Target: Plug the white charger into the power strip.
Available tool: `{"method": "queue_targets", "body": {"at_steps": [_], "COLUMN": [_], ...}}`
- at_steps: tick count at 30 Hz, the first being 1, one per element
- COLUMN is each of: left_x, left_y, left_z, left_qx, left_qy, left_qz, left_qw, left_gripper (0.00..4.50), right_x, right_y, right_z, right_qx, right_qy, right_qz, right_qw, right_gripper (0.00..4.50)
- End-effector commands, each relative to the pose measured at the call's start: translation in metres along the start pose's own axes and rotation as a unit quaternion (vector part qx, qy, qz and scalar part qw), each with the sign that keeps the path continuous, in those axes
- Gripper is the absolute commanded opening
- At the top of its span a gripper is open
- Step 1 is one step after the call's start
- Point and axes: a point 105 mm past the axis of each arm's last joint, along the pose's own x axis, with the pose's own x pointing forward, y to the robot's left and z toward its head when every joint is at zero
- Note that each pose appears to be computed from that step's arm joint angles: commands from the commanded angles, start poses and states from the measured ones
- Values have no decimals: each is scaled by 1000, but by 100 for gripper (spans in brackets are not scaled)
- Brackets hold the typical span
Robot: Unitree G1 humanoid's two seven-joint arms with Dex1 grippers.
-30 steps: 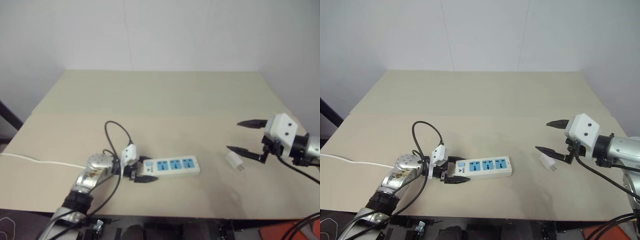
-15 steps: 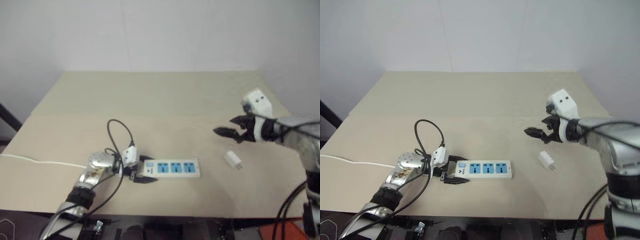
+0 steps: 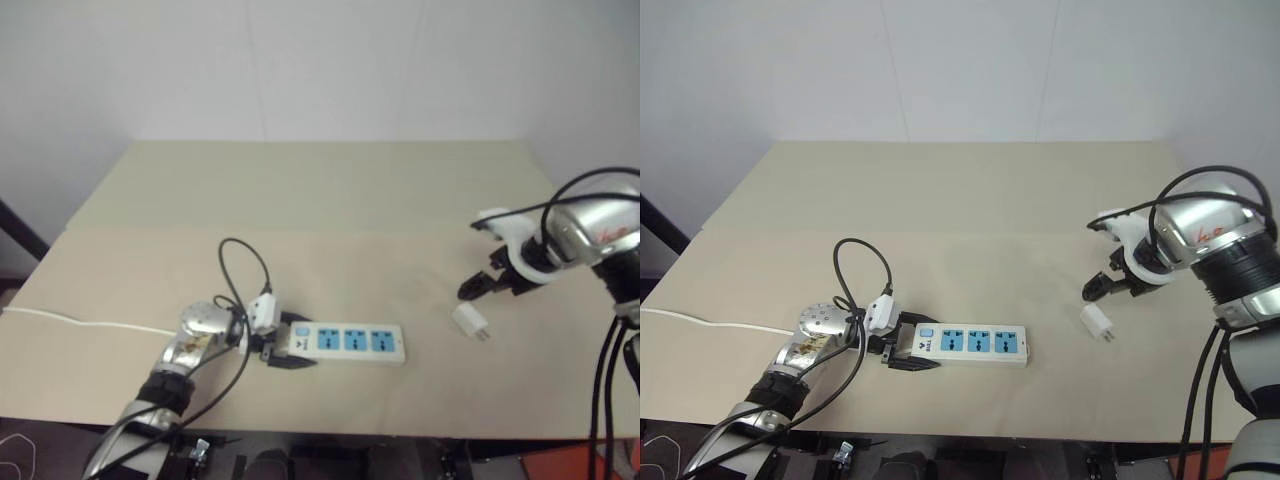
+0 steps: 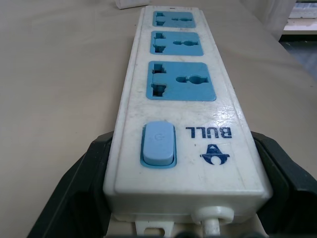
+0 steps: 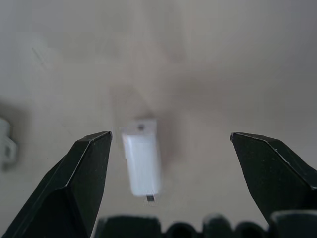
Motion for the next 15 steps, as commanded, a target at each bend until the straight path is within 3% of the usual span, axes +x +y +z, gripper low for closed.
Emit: {"method": "queue_targets", "body": {"at_steps": [1, 15], "left_x": [10, 9], "left_y": [-10, -14], "left_z": [-13, -13], "left_qx": [-27, -29], "left_qy": [9, 12], "left_qz": [-10, -15], "left_qw": [1000, 999], "left_gripper": [332, 332], "right_x": [-2, 28], "right_y": [-4, 12], "right_z": [8, 1], "right_qx": [-23, -45], "right_qy": [-2, 51], "right_qz": [-5, 39], "right_qw": [1000, 997], "right_gripper": [450, 450]}}
